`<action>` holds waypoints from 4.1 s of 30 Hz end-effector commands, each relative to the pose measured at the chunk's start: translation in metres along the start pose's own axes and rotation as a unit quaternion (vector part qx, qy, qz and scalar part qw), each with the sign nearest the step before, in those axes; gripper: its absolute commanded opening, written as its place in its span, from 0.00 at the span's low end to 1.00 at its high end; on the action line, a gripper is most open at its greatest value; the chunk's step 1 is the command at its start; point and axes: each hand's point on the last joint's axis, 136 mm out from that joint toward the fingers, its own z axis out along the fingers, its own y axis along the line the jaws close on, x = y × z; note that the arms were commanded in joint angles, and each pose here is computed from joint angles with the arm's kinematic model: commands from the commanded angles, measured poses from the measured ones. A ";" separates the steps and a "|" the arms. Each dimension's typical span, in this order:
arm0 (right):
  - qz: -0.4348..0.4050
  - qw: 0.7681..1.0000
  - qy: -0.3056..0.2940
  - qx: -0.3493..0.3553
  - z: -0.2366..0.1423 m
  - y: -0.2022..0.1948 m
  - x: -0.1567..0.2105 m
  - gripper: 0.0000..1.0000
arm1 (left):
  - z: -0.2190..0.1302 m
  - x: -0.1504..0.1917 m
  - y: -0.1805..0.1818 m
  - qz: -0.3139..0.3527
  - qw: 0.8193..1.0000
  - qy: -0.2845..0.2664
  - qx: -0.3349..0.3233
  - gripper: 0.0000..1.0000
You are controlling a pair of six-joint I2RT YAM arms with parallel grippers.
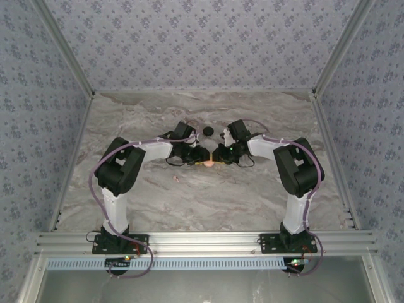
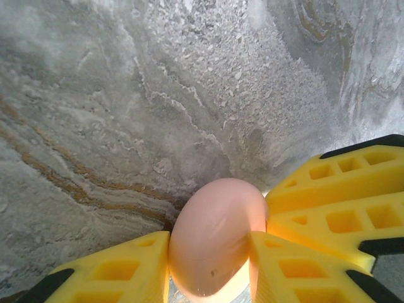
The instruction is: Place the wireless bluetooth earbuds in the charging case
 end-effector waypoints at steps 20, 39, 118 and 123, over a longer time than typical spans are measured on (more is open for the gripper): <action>0.029 1.000 0.005 -0.007 0.001 -0.010 0.007 0.20 | -0.013 -0.008 -0.033 -0.004 0.997 -0.021 0.077 0.31; 0.026 0.999 -0.002 -0.022 -0.006 -0.003 0.003 0.20 | -0.011 -0.006 -0.035 -0.007 0.996 -0.018 0.092 0.35; -0.316 0.898 -0.087 -0.294 -0.172 0.157 0.014 0.41 | -0.185 0.022 -0.169 0.301 0.898 -0.136 0.292 0.18; -0.319 0.895 -0.082 -0.302 -0.173 0.159 0.017 0.37 | -0.186 0.021 -0.170 0.302 0.897 -0.138 0.291 0.19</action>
